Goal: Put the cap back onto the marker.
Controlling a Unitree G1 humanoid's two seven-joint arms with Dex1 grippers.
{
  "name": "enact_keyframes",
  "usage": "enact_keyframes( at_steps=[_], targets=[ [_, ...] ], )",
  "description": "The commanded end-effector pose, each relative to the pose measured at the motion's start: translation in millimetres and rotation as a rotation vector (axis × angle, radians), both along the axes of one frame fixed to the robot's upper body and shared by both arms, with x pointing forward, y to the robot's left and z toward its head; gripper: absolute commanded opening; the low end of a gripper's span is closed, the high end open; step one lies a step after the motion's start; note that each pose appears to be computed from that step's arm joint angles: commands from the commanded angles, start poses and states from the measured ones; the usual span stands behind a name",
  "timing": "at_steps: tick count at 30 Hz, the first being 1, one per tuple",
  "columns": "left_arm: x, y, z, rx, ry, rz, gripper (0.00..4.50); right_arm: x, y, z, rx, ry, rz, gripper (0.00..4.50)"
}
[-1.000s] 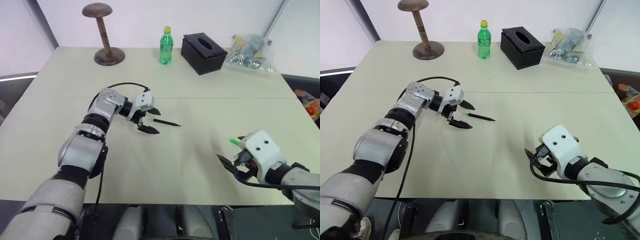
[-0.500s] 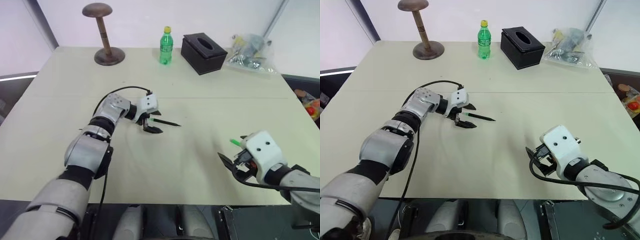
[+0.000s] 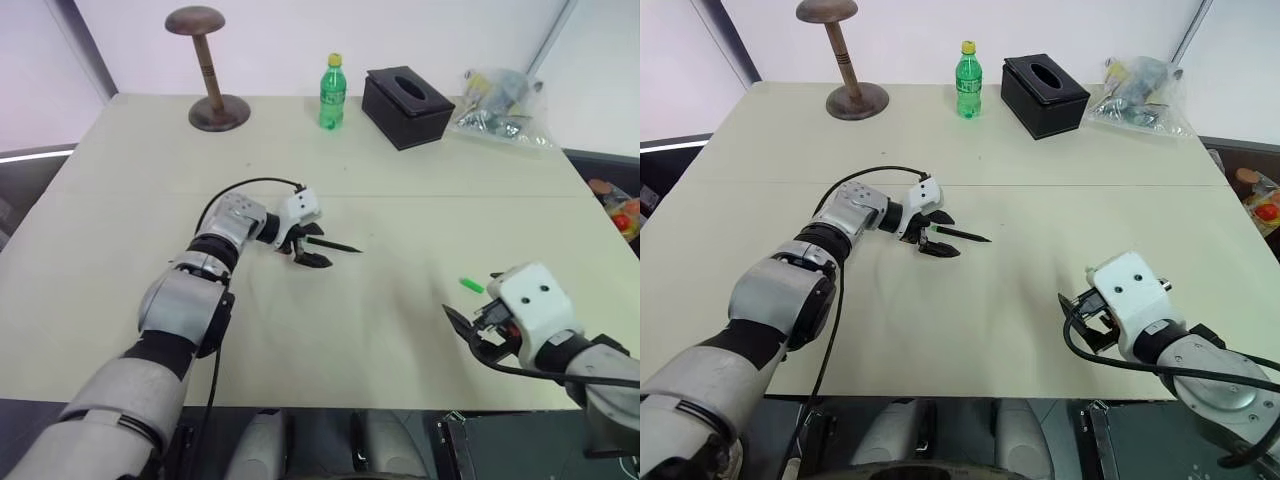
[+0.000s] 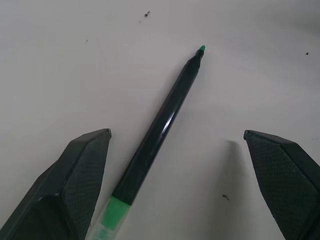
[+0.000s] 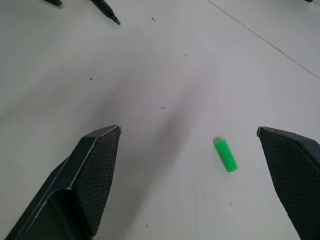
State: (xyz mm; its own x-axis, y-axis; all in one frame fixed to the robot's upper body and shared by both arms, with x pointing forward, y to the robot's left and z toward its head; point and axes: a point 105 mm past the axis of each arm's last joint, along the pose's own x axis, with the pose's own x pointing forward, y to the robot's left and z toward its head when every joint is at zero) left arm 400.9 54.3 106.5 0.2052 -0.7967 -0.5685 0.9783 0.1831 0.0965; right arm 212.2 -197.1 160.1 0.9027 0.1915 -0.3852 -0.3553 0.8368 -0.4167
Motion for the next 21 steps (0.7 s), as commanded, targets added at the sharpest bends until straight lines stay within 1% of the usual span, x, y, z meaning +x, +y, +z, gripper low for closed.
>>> enact_keyframes(
  at_steps=[1,13,17,19,21],
  targets=[
    [1.6,1.0,-1.2,0.027,-0.001,0.013,4.50,-1.0,2.7,10.4,0.000,-0.052,0.003,4.45],
    [-1.6,-1.5,-3.3,0.019,0.013,-0.006,4.50,-2.1,3.3,11.5,-0.002,-0.054,-0.002,4.45],
    [-3.0,-2.1,-4.8,0.020,0.022,-0.013,3.31,-2.3,3.0,11.5,-0.005,-0.051,-0.001,4.50],
    [-3.2,-2.8,-5.0,0.019,0.022,-0.015,2.19,-2.5,3.0,11.4,-0.006,-0.050,0.000,4.50],
    [-3.1,-3.4,-5.2,0.018,0.021,-0.014,1.24,-2.5,2.9,11.4,-0.007,-0.049,0.000,4.50]
  ],
)
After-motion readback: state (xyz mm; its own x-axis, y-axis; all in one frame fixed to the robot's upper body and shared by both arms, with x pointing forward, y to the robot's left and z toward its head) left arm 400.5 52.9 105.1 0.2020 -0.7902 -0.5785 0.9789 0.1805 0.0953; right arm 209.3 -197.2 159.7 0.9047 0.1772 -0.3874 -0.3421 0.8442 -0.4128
